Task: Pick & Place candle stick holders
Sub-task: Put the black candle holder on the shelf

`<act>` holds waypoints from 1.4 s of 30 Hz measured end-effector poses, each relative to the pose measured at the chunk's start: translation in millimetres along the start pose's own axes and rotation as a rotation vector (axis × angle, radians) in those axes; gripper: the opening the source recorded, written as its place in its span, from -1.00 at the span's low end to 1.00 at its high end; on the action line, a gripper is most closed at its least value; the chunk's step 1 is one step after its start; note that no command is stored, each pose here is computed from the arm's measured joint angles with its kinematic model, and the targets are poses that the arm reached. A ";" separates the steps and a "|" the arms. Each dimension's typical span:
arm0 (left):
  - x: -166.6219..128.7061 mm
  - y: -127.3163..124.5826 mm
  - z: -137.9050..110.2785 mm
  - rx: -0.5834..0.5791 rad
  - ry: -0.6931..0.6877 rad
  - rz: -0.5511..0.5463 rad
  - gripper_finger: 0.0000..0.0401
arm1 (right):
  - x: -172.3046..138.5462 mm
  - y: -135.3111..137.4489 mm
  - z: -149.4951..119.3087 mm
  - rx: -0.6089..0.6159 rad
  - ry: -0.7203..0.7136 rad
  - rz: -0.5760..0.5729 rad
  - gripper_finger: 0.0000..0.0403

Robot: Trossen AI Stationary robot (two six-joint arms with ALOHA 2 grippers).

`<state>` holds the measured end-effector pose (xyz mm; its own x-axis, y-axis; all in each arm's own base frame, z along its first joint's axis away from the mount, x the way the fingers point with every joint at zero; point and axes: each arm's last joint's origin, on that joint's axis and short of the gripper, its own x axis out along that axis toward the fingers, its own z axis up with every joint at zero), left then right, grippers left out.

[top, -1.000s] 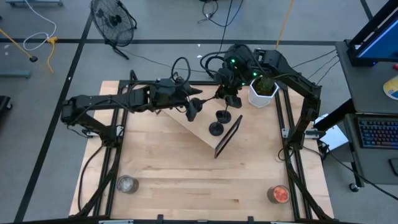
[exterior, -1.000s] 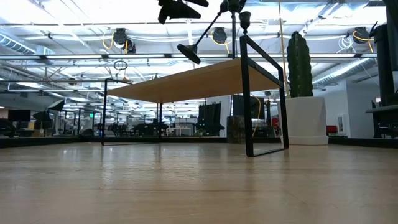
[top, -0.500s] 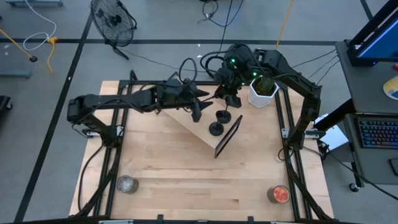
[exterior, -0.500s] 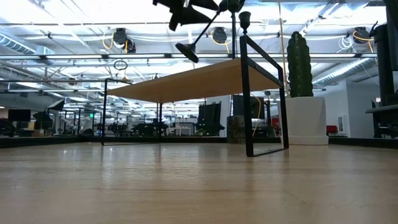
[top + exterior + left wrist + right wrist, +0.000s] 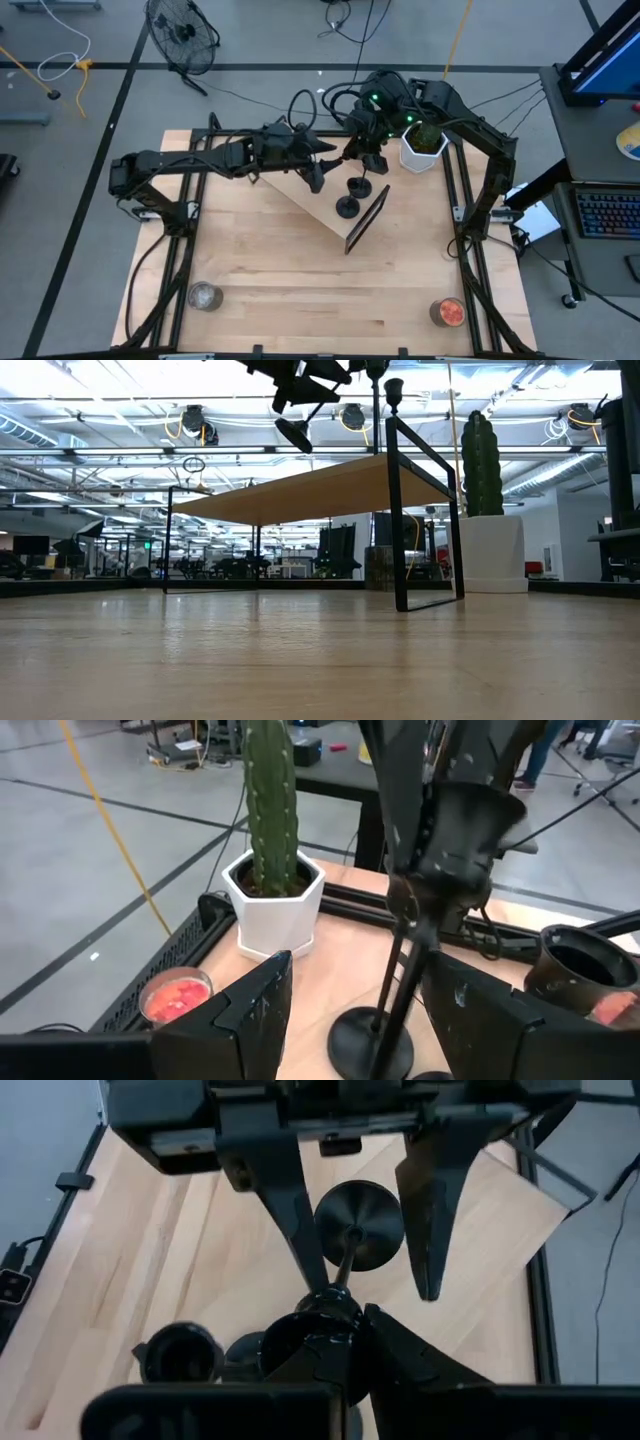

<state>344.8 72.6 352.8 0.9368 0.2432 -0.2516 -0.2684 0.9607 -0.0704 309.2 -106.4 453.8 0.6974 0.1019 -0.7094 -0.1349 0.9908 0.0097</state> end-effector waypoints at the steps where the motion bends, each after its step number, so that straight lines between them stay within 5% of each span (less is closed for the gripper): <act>1: -0.1 -0.1 0.2 0.003 -0.001 0.000 0.10 | 0.3 0.7 0.9 -0.004 -0.005 -0.001 -0.95; 10: 0.3 -0.6 -3.9 0.008 0.035 -0.016 0.07 | 22.7 -1.2 4.6 -0.015 0.012 0.045 -0.95; 23: 0.4 -0.4 -6.7 -0.001 0.061 -0.016 -0.33 | 29.3 -1.7 5.5 -0.025 0.019 0.047 -0.95; 32: 0.3 -2.4 -7.1 0.018 0.066 -0.063 -0.92 | 30.2 -1.5 5.6 -0.020 0.014 0.063 -0.94; 42: -1.1 -3.6 -7.8 0.007 0.087 -0.094 -0.95 | 31.4 0.6 7.4 -0.031 -0.005 0.091 -0.91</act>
<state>343.0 67.9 345.8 0.9348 0.1397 -0.3265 -0.1783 0.9797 -0.0913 336.2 -101.9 436.7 0.6850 0.1914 -0.7029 -0.2190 0.9743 0.0519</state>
